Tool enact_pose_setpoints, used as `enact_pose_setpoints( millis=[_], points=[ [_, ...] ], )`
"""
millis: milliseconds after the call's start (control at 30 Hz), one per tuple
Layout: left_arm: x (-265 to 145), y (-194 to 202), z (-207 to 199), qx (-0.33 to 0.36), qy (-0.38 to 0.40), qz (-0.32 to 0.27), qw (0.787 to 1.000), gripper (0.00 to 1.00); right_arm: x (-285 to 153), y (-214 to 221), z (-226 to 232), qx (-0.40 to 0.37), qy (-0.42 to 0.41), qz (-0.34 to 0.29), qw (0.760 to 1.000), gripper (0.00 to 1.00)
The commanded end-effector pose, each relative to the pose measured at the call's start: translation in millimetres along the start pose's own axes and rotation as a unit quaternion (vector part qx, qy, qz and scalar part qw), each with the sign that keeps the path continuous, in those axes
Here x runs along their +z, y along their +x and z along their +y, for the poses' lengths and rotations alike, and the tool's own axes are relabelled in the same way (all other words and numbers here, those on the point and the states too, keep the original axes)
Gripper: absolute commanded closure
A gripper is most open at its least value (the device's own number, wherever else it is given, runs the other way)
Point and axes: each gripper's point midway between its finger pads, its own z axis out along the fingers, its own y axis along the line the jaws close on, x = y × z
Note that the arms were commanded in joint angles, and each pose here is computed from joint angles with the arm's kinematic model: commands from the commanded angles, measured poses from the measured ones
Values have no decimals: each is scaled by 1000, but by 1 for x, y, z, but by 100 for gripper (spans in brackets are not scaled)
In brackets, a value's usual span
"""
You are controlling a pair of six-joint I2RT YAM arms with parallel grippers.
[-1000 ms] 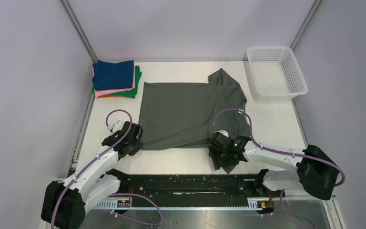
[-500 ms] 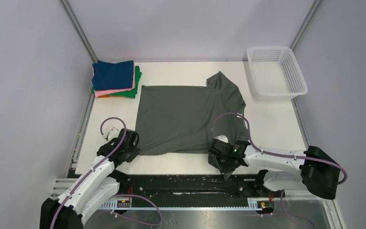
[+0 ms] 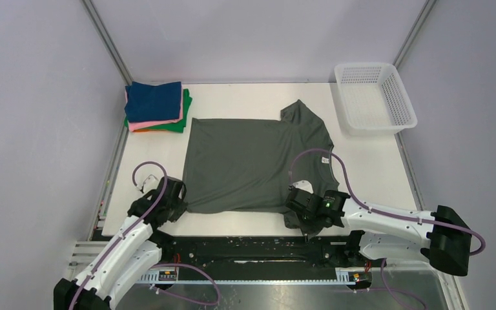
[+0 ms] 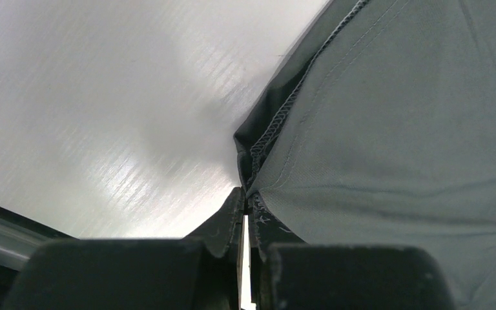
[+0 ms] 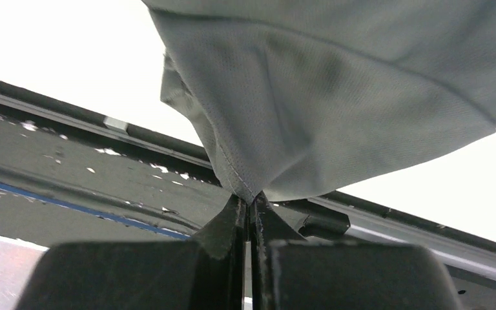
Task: Fold and stack the t-shirts
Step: Fold the flattened tshirt in 1/3 of the way
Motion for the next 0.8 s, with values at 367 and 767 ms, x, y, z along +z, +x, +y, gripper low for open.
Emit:
enact_pose_setpoints(
  millis=[367, 767],
  points=[
    [-20, -57, -85, 2, 73, -58, 996, 100, -51, -97, -36, -4, 43, -128, 991, 100],
    [-8, -101, -102, -23, 63, -76, 995, 100, -55, -144, -72, 11, 85, -134, 987, 100]
  ],
)
